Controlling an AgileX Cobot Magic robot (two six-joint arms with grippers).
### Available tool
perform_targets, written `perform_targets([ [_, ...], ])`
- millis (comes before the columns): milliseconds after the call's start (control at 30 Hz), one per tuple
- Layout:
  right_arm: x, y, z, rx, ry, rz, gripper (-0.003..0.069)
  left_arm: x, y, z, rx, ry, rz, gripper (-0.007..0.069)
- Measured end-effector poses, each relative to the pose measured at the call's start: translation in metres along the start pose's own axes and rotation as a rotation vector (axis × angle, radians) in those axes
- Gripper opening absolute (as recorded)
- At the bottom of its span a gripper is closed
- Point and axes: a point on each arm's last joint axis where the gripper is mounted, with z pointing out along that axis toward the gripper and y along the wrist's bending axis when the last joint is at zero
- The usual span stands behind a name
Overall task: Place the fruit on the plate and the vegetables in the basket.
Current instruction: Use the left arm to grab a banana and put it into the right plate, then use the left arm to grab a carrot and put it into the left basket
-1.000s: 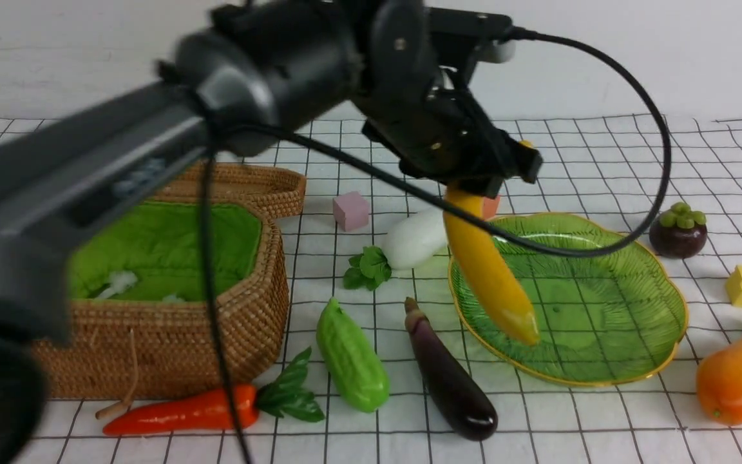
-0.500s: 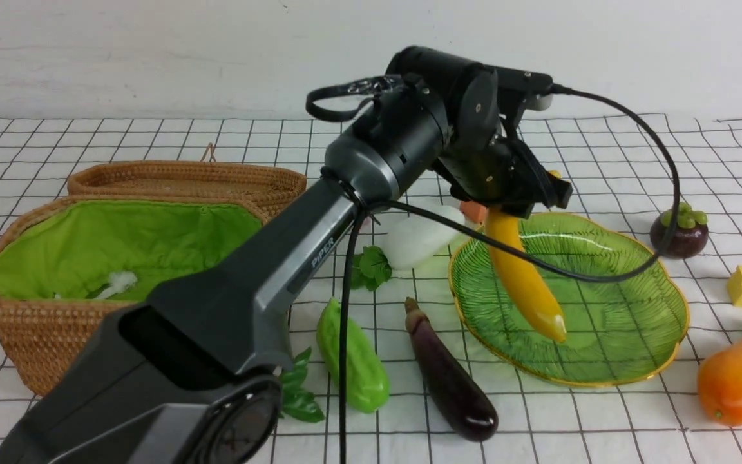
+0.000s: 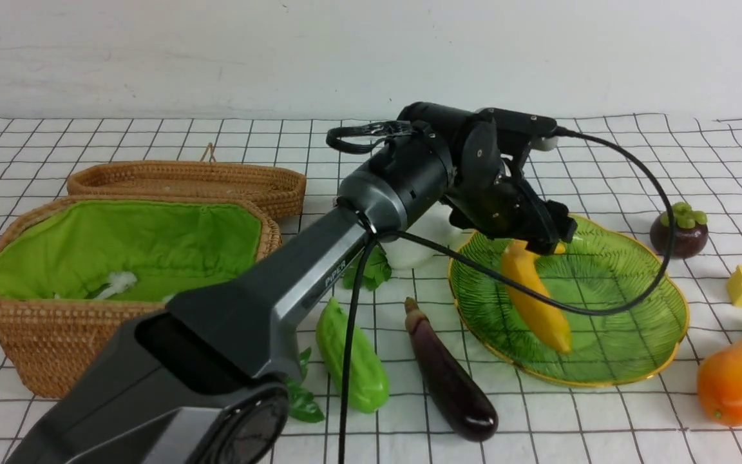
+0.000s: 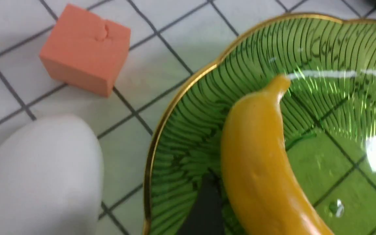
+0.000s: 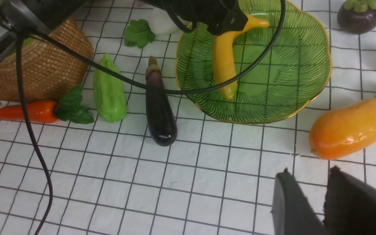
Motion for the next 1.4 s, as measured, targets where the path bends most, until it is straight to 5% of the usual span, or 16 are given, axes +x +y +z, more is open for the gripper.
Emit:
perform_targets([
  [100,0.0,0.0,0.0,0.0,0.0,-0.026,0.0193,-0.003,-0.005,-0.034,-0.004,0.096,0.006,0.0637],
  [167,0.0,0.0,0.0,0.0,0.0,-0.05,0.0195,-0.011,-0.012,-0.077,-0.009,0.132,0.017,0.0559],
  [233,0.0,0.0,0.0,-0.001,0.0,-0.076,0.0195,-0.021,-0.023,-0.138,-0.019,0.114,0.054,0.0397],
  [267,0.0,0.0,0.0,-0.002,0.001,-0.078,0.0195,-0.022,-0.024,-0.144,-0.021,0.108,0.056,0.0379],
  [333,0.001,0.002,0.0,-0.019,0.008,-0.1,0.0195,-0.02,-0.038,-0.217,-0.043,0.062,0.165,0.013],
  [433,0.002,0.005,0.0,-0.053,0.02,-0.125,0.0197,-0.005,-0.046,-0.276,-0.067,0.041,0.274,-0.001],
  [633,0.004,0.015,-0.001,-0.171,0.024,-0.218,0.0198,0.075,-0.028,-0.329,-0.153,0.174,0.301,-0.0013],
  [767,0.004,0.023,-0.003,-0.266,0.009,-0.277,0.0202,0.155,-0.011,-0.32,-0.169,0.334,0.345,-0.0013],
  [867,0.001,0.028,-0.005,-0.317,-0.036,-0.308,0.0204,0.203,-0.005,-0.305,-0.139,0.284,0.376,-0.0001],
  [1300,-0.002,0.035,-0.007,-0.39,-0.078,-0.293,0.0206,0.234,0.021,-0.233,-0.139,0.45,0.351,0.0029],
  [1400,0.0,0.035,-0.007,-0.387,-0.058,-0.297,0.0206,0.236,0.028,-0.241,-0.021,0.459,0.333,0.0029],
])
